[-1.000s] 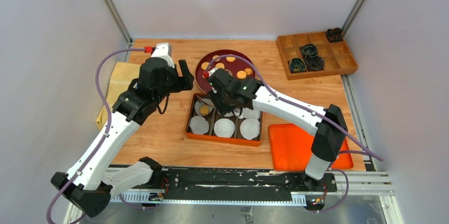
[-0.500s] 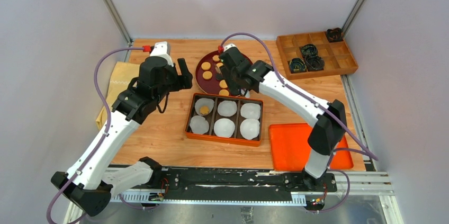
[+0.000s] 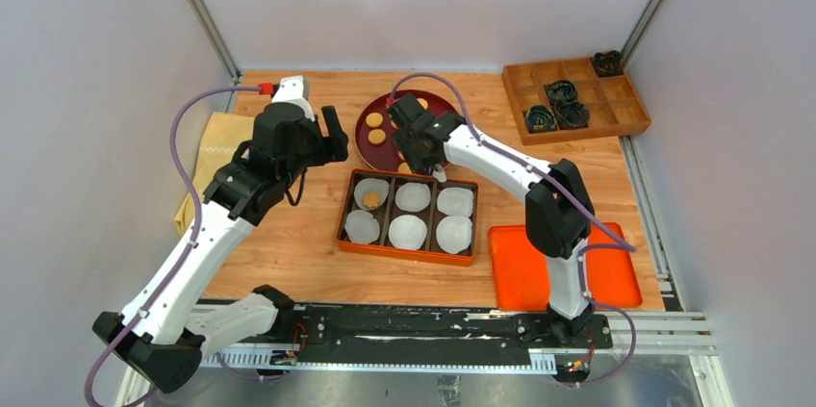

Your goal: Pack the cookies

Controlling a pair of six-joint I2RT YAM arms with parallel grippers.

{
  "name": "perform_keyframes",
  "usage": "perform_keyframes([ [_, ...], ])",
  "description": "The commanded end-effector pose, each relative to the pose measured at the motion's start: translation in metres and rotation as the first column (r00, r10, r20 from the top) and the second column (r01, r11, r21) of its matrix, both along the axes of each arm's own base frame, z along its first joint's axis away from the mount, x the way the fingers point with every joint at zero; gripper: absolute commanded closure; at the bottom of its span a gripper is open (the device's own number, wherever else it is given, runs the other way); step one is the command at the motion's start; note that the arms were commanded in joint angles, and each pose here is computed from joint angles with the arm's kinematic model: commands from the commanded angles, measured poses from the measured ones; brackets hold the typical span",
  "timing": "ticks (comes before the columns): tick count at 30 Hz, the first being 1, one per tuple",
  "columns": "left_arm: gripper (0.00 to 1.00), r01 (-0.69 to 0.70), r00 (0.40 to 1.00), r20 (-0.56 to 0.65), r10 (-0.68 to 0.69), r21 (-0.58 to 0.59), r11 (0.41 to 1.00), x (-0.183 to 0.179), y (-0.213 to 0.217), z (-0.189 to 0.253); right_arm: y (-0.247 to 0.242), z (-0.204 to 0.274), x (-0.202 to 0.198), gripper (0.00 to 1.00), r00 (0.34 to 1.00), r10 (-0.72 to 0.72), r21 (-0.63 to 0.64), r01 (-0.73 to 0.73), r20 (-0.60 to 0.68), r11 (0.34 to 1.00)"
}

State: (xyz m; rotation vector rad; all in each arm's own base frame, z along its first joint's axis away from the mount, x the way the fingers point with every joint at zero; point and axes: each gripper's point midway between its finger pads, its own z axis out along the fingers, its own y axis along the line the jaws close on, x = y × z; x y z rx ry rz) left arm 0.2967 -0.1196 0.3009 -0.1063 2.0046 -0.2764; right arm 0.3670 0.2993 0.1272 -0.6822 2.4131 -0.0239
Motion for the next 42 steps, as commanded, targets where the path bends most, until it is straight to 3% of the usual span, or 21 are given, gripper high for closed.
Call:
perform_keyframes([
  [1,0.2,-0.018,1.0,-0.012,0.018,0.022,1.0,0.003,0.005,-0.008,-0.002,0.007,0.015,0.52,1.0,-0.017,0.03,0.017,0.017,0.999],
  [7,0.19,-0.015,1.0,-0.015,0.015,0.018,1.0,0.003,0.004,-0.009,-0.004,-0.009,0.027,0.52,0.999,-0.033,0.047,0.035,-0.026,0.998],
  [11,0.19,-0.015,1.0,-0.022,0.015,0.022,1.0,0.003,0.005,-0.013,-0.002,-0.019,0.03,0.57,0.998,-0.033,0.065,0.037,-0.06,0.997],
  [15,0.19,-0.014,0.999,-0.033,0.015,0.024,1.0,0.003,0.005,-0.017,-0.001,-0.011,0.031,0.83,0.997,-0.038,0.094,0.044,-0.06,0.995],
  [19,0.2,-0.012,1.0,-0.028,0.012,0.017,1.0,0.002,0.005,-0.015,-0.005,0.011,0.024,1.0,0.999,-0.035,0.127,0.039,-0.035,0.991],
  [29,0.21,-0.004,0.999,-0.05,0.004,-0.008,1.0,0.005,-0.001,-0.022,-0.038,0.103,-0.029,1.0,0.996,-0.024,0.267,0.0,0.088,0.964],
  [35,0.21,0.001,0.998,-0.06,-0.002,-0.017,1.0,0.009,-0.006,-0.027,-0.051,0.107,-0.086,1.0,0.998,0.029,0.297,-0.044,0.056,0.954],
  [42,0.22,0.017,0.997,-0.078,-0.019,-0.027,1.0,0.011,-0.011,-0.034,-0.046,0.077,-0.154,1.0,0.993,0.114,0.255,-0.102,-0.035,0.961],
])
